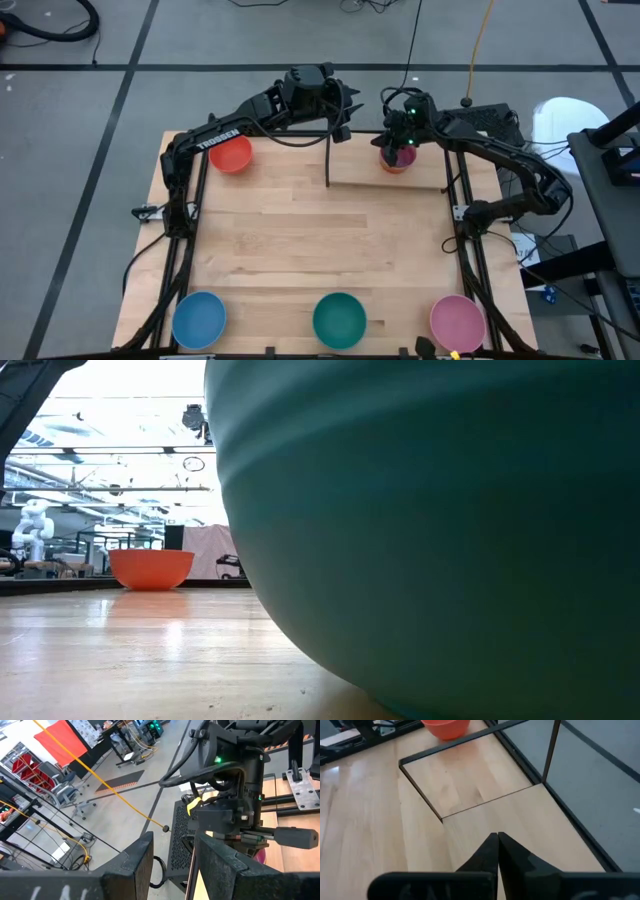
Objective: Place and stack bowls onto a shelf
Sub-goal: Adjust the stacked small bowls on the shelf
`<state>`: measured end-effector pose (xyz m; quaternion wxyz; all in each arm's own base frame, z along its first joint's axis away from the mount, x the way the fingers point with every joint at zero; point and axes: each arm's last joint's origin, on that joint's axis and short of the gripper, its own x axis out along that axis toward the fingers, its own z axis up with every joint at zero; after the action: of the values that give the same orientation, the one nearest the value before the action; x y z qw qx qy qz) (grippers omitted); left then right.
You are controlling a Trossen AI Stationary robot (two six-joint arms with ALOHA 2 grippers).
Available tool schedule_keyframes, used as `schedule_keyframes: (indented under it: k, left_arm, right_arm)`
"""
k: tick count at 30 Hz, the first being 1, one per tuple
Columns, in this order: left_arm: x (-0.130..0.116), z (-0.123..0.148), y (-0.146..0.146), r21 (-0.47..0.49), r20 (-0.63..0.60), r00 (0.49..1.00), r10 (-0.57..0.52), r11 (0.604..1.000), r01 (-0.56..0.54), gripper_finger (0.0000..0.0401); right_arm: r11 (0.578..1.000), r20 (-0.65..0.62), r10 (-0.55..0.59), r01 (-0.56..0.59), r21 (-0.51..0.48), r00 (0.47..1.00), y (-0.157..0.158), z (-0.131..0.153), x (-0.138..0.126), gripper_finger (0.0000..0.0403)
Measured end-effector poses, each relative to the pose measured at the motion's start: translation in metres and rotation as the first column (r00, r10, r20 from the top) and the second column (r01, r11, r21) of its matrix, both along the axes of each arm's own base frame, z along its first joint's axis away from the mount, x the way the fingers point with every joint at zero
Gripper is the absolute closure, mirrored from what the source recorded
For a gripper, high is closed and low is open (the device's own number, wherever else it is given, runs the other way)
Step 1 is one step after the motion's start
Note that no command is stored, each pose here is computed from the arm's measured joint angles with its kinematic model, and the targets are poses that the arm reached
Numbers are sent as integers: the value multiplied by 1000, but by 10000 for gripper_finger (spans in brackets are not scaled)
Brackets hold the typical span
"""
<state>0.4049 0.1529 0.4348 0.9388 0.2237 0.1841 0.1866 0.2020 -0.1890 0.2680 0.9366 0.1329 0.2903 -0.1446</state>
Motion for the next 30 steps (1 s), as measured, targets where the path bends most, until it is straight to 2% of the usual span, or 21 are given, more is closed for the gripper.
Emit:
schedule_keyframes:
  k: [17, 30]
  left_arm:
    - [0, 0, 0, 20, -10, 1000, -6, 1000, 6, 252]
    - [0, 0, 0, 23, -12, 1000, -7, 1000, 7, 252]
  right_arm:
    - [992, -125, 26, -10, 126, 992, -13, -46, 20, 403]
    - [989, -258, -45, 80, 127, 965, -13, -55, 14, 403]
